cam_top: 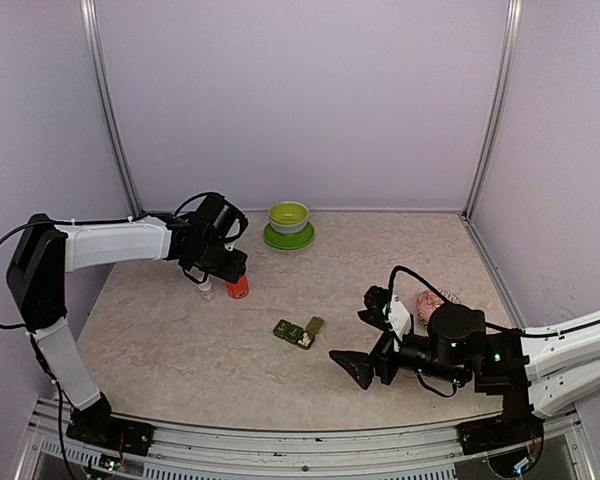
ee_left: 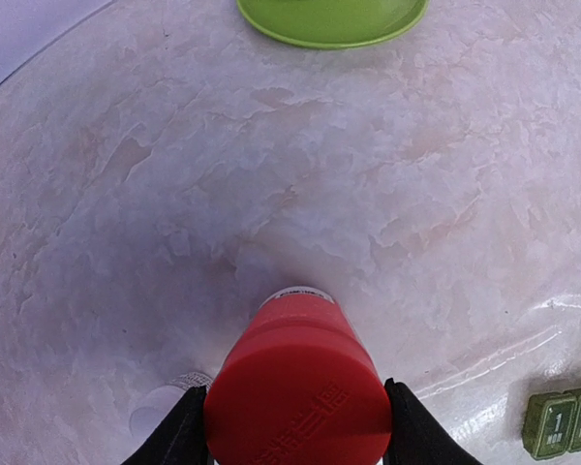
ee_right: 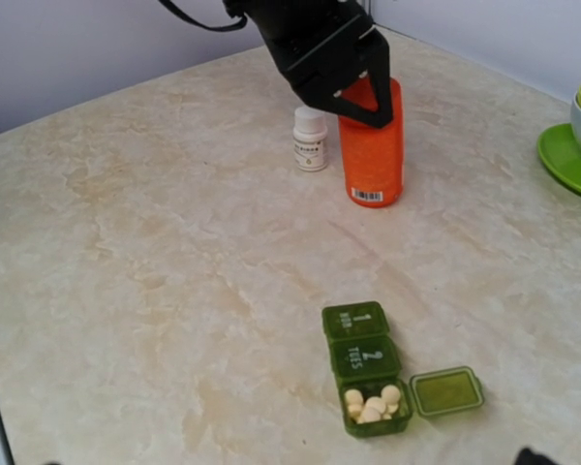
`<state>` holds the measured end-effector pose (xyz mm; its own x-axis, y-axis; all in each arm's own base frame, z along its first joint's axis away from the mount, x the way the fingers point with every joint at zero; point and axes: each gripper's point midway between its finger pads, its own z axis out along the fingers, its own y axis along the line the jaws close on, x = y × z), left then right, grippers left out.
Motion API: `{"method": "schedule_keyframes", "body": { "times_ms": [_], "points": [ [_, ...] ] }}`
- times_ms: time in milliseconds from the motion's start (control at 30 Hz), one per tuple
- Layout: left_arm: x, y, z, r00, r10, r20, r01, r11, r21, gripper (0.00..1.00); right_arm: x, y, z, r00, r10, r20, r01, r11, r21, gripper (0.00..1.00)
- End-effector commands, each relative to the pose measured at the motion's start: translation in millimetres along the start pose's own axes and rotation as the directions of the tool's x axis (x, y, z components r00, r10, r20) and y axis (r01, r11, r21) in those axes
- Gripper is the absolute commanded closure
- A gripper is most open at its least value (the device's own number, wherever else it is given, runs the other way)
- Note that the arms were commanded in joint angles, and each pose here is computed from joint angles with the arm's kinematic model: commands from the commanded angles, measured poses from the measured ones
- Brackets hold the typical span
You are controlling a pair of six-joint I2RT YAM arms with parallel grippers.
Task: Sort the pills into containers
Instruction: Place the pill bottle at the center of the board, then hold the pill container at the center of the board.
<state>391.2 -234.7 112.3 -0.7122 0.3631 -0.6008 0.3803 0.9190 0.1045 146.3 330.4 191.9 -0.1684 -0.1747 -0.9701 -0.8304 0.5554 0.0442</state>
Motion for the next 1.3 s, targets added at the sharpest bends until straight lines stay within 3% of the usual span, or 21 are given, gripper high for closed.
{"method": "schedule_keyframes", "body": {
  "times_ms": [0, 233, 700, 800, 1000, 1267],
  "points": [
    [-12.3, -5.9, 0.0, 1.000, 0.001, 0.019, -0.001, 0.999, 0.040, 0.67, 0.8, -0.4, 0.7, 1.000, 0.005, 0.001, -0.005, 1.000, 0.003, 0.00],
    [-9.4, -3.8, 2.0, 1.000, -0.004, 0.012, 0.004, 1.000, 0.030, 0.56, 2.3, 0.8, 2.3, 1.000, 0.004, -0.002, -0.004, 1.000, -0.002, 0.00],
    [-27.0, 1.7, -18.5, 0.993, -0.048, 0.103, 0.046, 0.999, 0.028, 0.15, 6.8, -1.0, 1.3, 0.999, 0.048, 0.004, -0.048, 0.999, 0.003, 0.00],
    [-33.8, 3.1, -30.5, 0.987, -0.064, 0.145, 0.061, 0.998, 0.030, 0.02, 9.1, -2.5, 0.7, 0.998, 0.059, 0.005, -0.059, 0.998, 0.009, 0.00],
    [-43.0, -5.6, -60.1, 0.967, -0.081, 0.240, 0.070, 0.996, 0.052, 0.01, 14.7, -1.7, 3.8, 0.994, 0.110, 0.001, -0.110, 0.994, -0.009, 0.00],
    [-27.3, -55.8, -75.5, 0.967, -0.041, 0.252, 0.003, 0.989, 0.146, 0.01, 18.0, -6.4, 13.5, 0.979, 0.204, -0.006, -0.204, 0.979, -0.024, 0.00]
  ]
}}
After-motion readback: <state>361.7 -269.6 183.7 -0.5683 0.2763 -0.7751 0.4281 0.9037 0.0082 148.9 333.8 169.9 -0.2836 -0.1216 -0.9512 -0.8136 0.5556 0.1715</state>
